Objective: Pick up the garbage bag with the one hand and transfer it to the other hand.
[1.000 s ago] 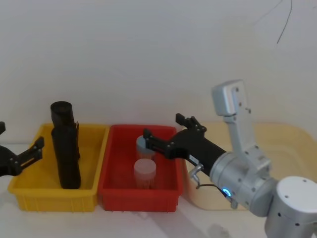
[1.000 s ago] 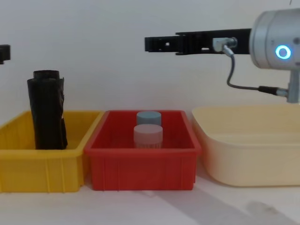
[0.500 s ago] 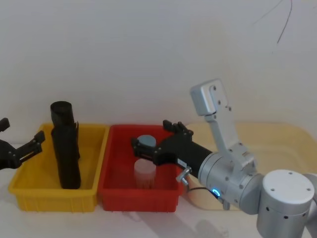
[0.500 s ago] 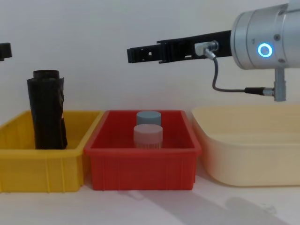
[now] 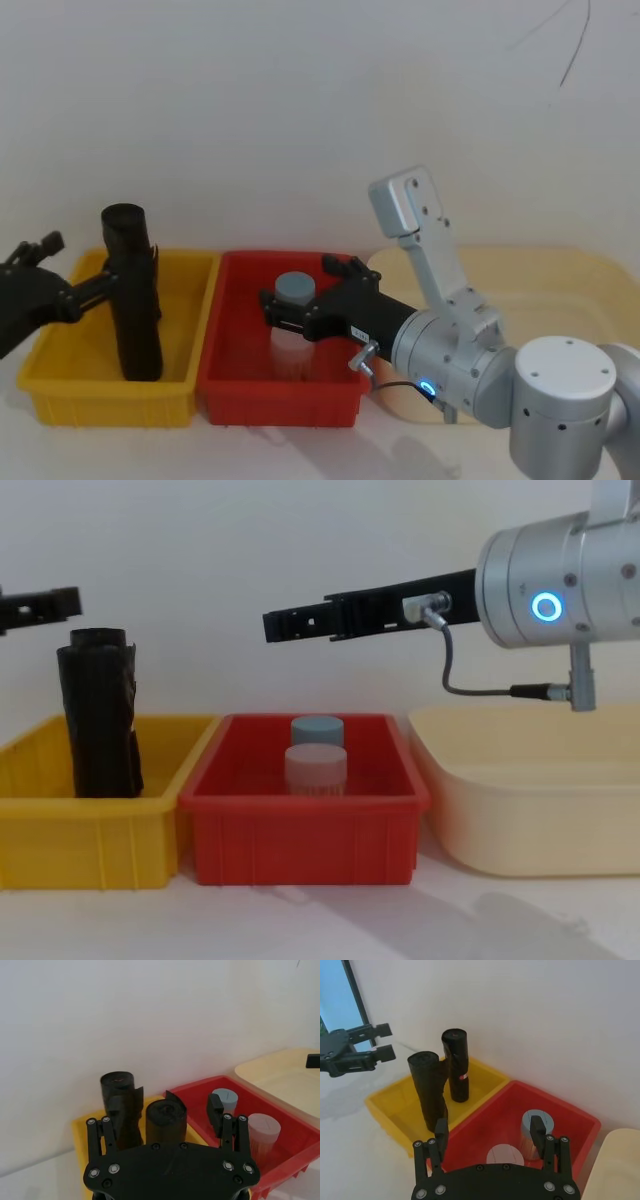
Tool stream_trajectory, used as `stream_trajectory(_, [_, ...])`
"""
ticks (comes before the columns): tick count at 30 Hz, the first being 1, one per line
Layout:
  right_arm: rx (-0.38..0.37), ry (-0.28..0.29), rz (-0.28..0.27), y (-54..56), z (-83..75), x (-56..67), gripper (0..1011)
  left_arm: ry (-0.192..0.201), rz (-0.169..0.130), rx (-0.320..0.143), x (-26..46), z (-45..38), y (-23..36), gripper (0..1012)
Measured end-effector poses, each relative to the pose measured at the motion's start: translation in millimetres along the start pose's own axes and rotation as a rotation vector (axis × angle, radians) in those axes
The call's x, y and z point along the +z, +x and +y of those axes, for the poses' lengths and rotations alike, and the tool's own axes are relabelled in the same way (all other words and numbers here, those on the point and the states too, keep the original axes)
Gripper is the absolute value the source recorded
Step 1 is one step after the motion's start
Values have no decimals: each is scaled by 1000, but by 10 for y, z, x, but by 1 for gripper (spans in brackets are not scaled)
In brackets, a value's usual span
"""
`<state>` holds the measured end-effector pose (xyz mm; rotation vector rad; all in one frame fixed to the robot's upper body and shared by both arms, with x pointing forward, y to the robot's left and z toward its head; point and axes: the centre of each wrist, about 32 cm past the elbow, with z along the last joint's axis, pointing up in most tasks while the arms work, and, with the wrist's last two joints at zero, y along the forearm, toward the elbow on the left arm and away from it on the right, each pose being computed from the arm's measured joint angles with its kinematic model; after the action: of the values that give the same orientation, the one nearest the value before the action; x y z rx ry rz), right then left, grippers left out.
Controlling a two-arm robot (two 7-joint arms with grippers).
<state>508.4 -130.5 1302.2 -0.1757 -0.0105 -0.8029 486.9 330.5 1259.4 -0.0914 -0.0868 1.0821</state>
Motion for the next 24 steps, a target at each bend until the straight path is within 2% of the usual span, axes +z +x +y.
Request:
stream_trajectory(8, [5, -16, 5, 54, 52, -16, 1002, 11, 33, -31, -93, -185, -9, 1002])
stream_trajectory(14, [8, -26, 7, 84, 76, -30, 1002, 23, 41, -39, -141, -252, -24, 1002])
stream_trajectory(24, [-5, -49, 23, 163, 68, -74, 1002, 73, 28, -38, -224, -324, -52, 1001])
